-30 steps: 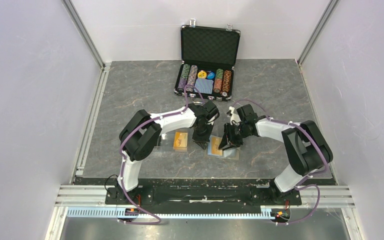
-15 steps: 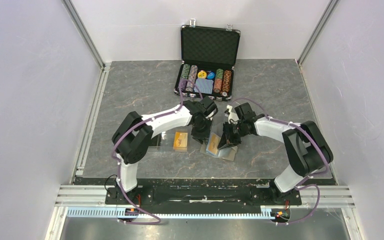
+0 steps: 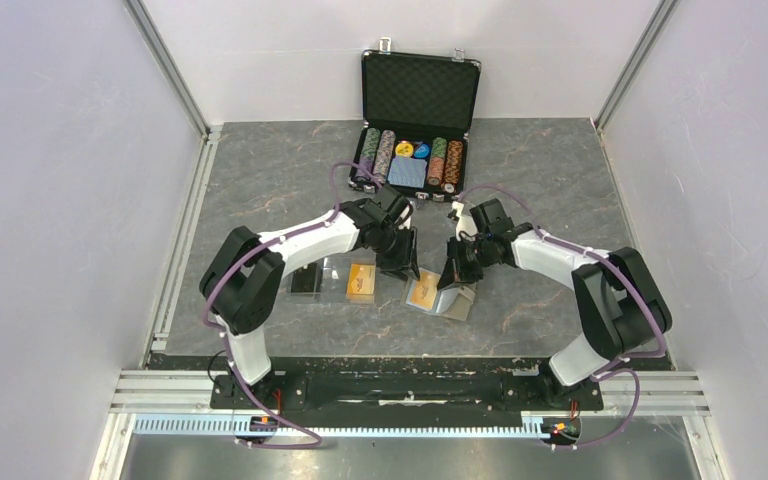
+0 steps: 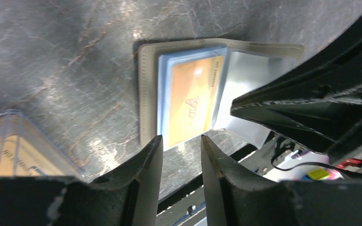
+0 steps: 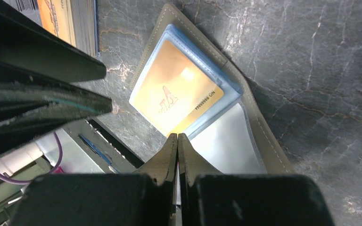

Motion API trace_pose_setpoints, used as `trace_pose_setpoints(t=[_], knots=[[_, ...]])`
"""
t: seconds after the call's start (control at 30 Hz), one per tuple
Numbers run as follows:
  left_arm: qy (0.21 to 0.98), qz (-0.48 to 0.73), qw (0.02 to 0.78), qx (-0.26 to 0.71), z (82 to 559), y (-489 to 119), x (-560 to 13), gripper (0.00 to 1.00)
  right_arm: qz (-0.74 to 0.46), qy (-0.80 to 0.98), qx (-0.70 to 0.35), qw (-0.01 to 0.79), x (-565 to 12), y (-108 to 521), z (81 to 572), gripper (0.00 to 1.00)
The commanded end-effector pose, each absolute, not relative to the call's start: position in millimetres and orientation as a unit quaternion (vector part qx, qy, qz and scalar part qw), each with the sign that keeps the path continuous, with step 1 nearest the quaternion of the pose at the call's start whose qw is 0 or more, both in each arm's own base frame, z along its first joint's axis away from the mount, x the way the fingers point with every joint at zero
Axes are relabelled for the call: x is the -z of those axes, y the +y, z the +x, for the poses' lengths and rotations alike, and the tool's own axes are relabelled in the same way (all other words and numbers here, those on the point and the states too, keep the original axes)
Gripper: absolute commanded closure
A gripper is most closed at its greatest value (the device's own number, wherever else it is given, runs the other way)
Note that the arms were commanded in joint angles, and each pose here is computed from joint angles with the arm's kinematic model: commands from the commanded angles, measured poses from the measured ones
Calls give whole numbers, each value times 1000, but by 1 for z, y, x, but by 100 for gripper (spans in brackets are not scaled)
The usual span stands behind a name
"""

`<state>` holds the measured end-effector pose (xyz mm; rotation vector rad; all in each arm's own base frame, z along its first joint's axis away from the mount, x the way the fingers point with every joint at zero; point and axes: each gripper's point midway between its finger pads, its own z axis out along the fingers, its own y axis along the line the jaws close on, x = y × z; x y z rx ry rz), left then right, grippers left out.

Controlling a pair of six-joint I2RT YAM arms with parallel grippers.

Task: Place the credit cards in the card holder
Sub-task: Insert the credit card into the card holder.

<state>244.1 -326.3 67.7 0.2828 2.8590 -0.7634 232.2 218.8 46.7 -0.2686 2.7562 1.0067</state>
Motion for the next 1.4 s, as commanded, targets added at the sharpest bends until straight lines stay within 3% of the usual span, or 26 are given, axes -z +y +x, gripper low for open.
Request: trace_pose_setpoints(t=[0.0, 0.4, 0.53, 0.63, 0.8, 0.97, 1.17, 1.37], knots=[[942, 88, 72, 316, 243, -351, -73, 57, -99, 928, -344, 101, -36, 221, 234, 100], [952, 87, 71, 285, 246, -343, -54, 52, -87, 935, -337, 68, -6, 216, 220, 100], [950, 91, 70, 291, 245, -346, -56, 60, -87, 936, -335, 66, -5, 216, 219, 100], [951, 94, 80, 283, 247, -343, -60, 61, -86, 936, -335, 64, -4, 216, 220, 100], [955, 106, 107, 254, 252, -336, -72, 50, -85, 937, -334, 59, -2, 216, 217, 100], [953, 111, 130, 250, 254, -337, -85, 49, -85, 937, -334, 58, -2, 215, 217, 100], [950, 121, 126, 260, 250, -344, -86, 68, -85, 938, -333, 55, 0, 215, 215, 100], [950, 131, 115, 261, 245, -350, -79, 71, -85, 938, -332, 54, 0, 214, 214, 100]])
